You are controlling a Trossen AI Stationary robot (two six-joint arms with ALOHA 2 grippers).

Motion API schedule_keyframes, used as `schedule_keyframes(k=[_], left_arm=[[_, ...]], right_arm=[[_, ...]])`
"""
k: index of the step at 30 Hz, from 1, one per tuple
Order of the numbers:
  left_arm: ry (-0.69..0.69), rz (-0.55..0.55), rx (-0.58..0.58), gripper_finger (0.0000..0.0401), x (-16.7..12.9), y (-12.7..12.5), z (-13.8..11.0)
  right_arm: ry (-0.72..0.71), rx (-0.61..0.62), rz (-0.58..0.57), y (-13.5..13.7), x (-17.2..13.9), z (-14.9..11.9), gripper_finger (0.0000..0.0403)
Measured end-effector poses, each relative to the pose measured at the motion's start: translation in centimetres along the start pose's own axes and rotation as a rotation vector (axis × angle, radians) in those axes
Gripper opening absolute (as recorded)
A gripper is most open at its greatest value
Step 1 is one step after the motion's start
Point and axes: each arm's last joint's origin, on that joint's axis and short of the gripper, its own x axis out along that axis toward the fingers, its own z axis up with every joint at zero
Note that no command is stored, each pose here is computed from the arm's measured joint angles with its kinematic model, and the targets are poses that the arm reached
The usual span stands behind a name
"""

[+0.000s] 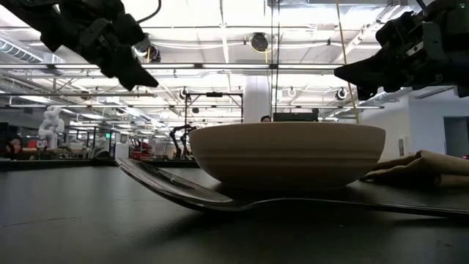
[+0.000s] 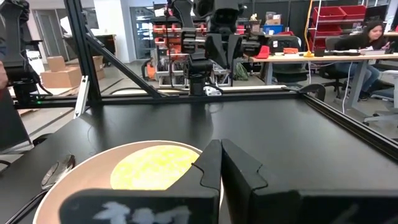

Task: Set table place
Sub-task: Adjust the brown plate

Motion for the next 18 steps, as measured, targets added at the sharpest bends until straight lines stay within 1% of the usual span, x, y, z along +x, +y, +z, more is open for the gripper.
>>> schedule_keyframes(k=[2, 5, 7, 9, 14, 18], left_arm=[[-0.042, -0.003, 0.051, 0.0026, 0.2, -0.5, 0.5], [-0.141, -0.030, 0.123, 0.0026, 0.2, -1.1, 1.5], [-0.196, -0.044, 0.153, 0.0026, -0.2, -1.5, 2.1], [-0.233, -0.025, 0.167, 0.0026, -1.0, -1.7, 2.4], [-0.255, 0.045, 0.171, 0.0026, -3.3, -2.2, 2.1], [-0.314, 0.097, 0.161, 0.0026, -4.2, -2.6, 0.4]], right_arm=[[0.000, 0.000, 0.000, 0.0, 0.0, 0.0, 0.0000], [0.000, 0.000, 0.000, 0.0, 0.0, 0.0, 0.0000], [0.000, 0.000, 0.000, 0.0, 0.0, 0.0, 0.0000], [-0.001, 0.000, 0.000, 0.0, 0.0, 0.0, 0.0000], [0.000, 0.000, 0.002, 0.0, 0.0, 0.0, 0.0000], [0.000, 0.000, 0.003, 0.0, 0.0, 0.0, 0.0000]])
